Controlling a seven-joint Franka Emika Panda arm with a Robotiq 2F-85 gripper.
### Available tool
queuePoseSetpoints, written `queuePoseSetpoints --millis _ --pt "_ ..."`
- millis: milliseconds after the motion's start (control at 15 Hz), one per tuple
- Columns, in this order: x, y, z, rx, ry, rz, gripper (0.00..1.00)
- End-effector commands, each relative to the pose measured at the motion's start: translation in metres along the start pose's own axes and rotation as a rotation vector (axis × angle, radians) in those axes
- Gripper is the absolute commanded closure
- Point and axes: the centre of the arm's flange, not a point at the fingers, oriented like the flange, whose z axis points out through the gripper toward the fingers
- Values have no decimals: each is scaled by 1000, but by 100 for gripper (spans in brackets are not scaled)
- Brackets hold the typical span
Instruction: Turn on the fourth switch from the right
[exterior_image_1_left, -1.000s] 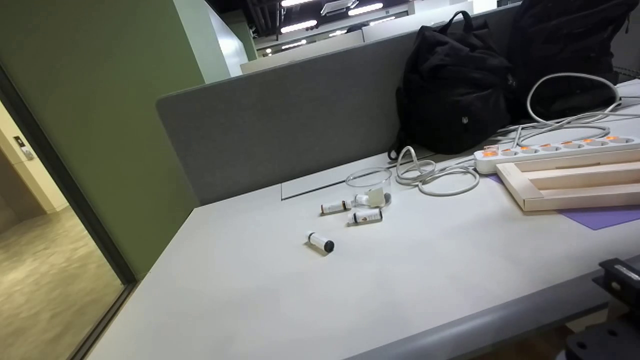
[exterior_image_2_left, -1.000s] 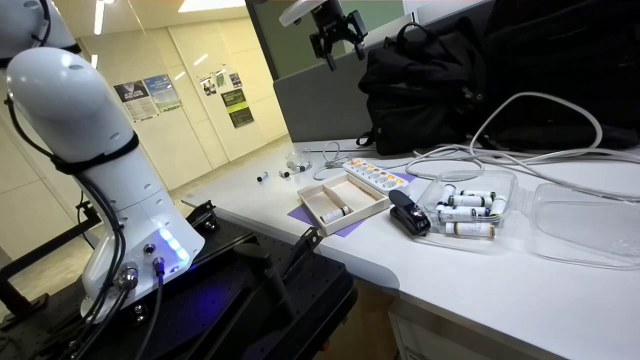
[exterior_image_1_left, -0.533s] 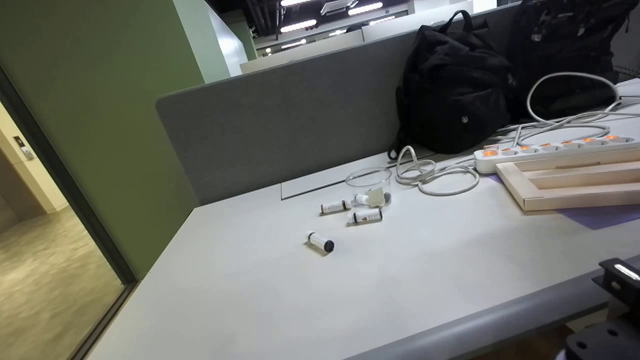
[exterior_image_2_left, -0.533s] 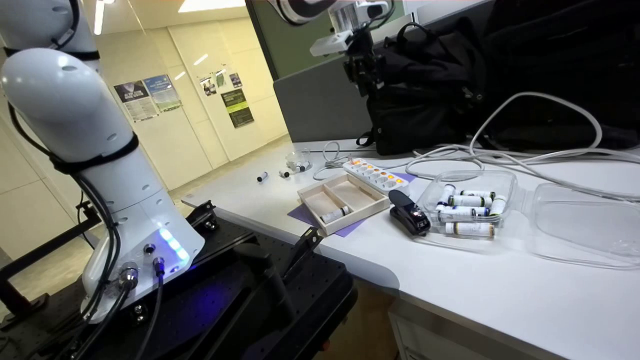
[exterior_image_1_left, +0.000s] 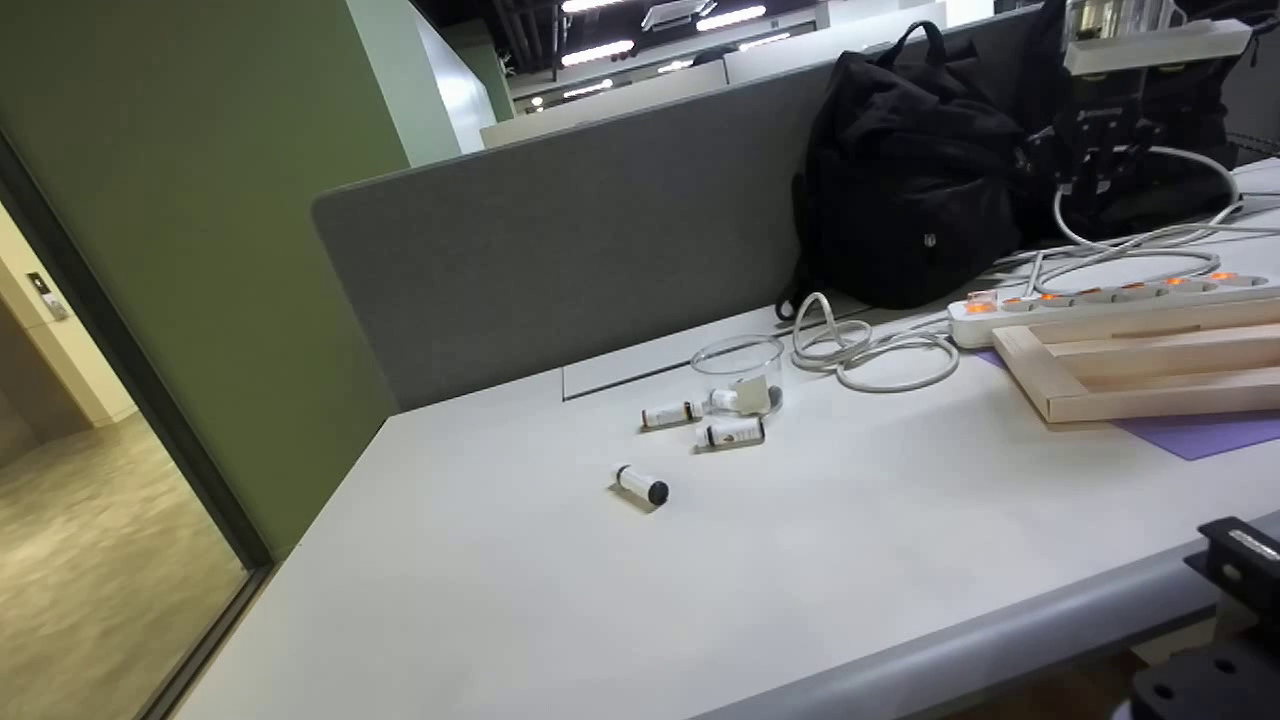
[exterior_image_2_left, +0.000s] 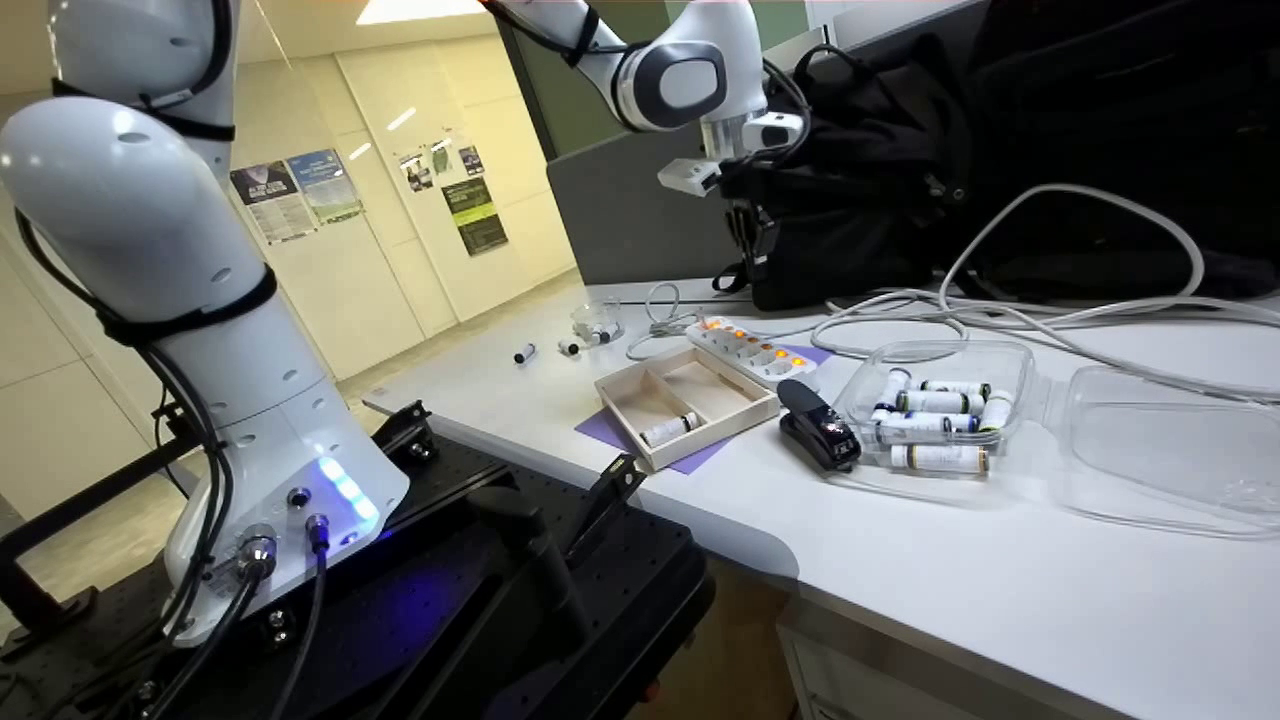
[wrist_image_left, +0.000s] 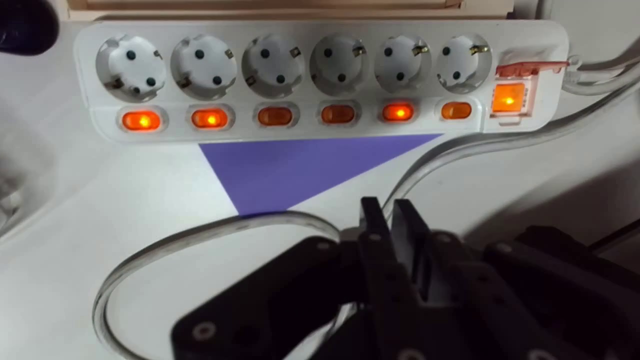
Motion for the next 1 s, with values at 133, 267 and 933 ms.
queuePoseSetpoints --millis 133,267,933 --pt "-3 -8 25 -86 -88 36 100" --pt "-10 -7 33 -133 -100 20 100" --pt "-16 -11 71 -263 -60 -75 100"
